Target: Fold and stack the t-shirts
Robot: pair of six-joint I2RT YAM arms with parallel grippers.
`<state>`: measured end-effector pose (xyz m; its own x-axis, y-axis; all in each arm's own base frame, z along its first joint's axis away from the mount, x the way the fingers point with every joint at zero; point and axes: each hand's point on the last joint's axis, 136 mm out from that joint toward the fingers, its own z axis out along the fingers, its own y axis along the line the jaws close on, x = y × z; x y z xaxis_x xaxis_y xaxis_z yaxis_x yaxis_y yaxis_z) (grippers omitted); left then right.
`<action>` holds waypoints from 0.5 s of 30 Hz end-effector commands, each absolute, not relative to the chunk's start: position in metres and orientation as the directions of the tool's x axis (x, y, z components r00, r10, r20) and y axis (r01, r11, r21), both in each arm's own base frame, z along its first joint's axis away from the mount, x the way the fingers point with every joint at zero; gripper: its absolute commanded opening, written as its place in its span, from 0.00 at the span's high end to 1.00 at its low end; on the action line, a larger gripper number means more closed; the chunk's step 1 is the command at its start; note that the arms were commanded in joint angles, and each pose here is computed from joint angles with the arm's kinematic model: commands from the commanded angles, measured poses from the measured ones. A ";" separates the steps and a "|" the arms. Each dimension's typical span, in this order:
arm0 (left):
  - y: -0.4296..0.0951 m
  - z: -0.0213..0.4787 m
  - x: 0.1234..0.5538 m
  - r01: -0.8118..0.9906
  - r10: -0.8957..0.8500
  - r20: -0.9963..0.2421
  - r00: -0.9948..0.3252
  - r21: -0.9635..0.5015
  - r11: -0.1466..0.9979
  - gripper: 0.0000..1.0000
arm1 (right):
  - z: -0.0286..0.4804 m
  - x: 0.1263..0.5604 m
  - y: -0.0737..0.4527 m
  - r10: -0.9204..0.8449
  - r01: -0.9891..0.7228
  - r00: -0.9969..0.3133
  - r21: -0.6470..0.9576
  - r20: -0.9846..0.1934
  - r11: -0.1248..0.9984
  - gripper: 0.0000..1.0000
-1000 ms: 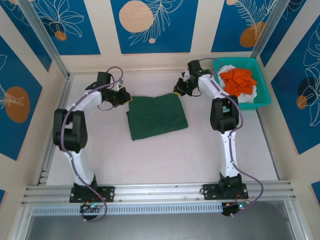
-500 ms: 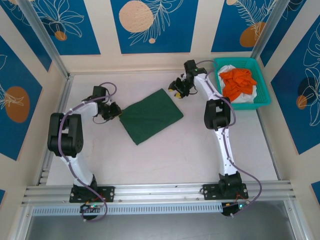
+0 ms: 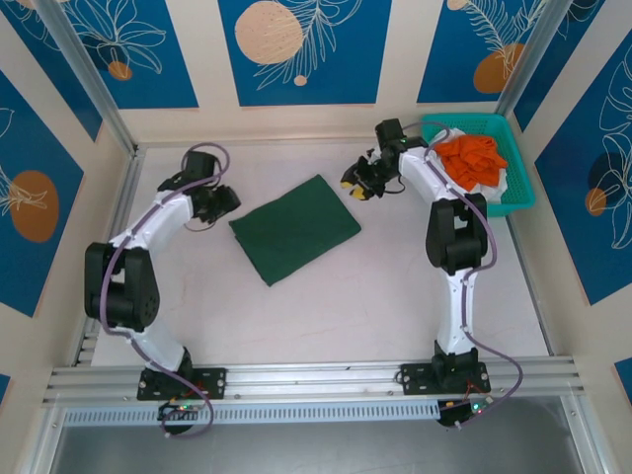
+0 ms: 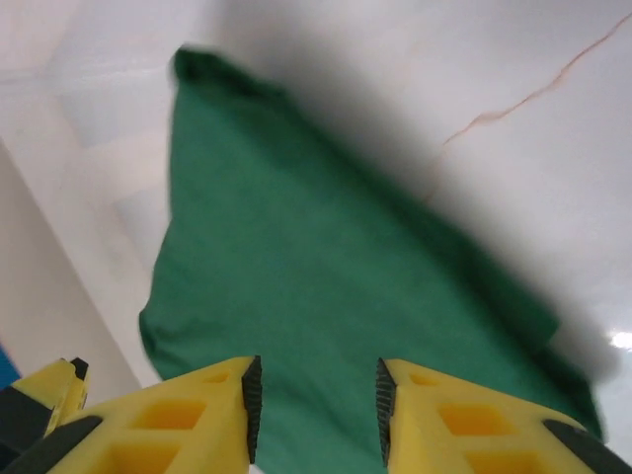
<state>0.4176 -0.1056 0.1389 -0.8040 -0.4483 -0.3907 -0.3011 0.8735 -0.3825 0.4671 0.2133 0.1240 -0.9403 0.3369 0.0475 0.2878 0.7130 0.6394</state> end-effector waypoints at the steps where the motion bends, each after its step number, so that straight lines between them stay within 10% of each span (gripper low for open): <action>1: -0.163 0.145 0.395 -0.235 -0.396 -0.338 -0.854 -0.429 0.872 0.57 | 0.110 0.443 0.240 0.267 0.262 -0.959 0.657 0.095 0.707 0.65; 15: -0.207 0.016 0.310 -0.290 -0.345 -0.045 -0.937 -0.448 0.846 0.60 | 0.025 0.385 0.228 0.338 0.420 -0.907 0.515 0.249 0.747 0.68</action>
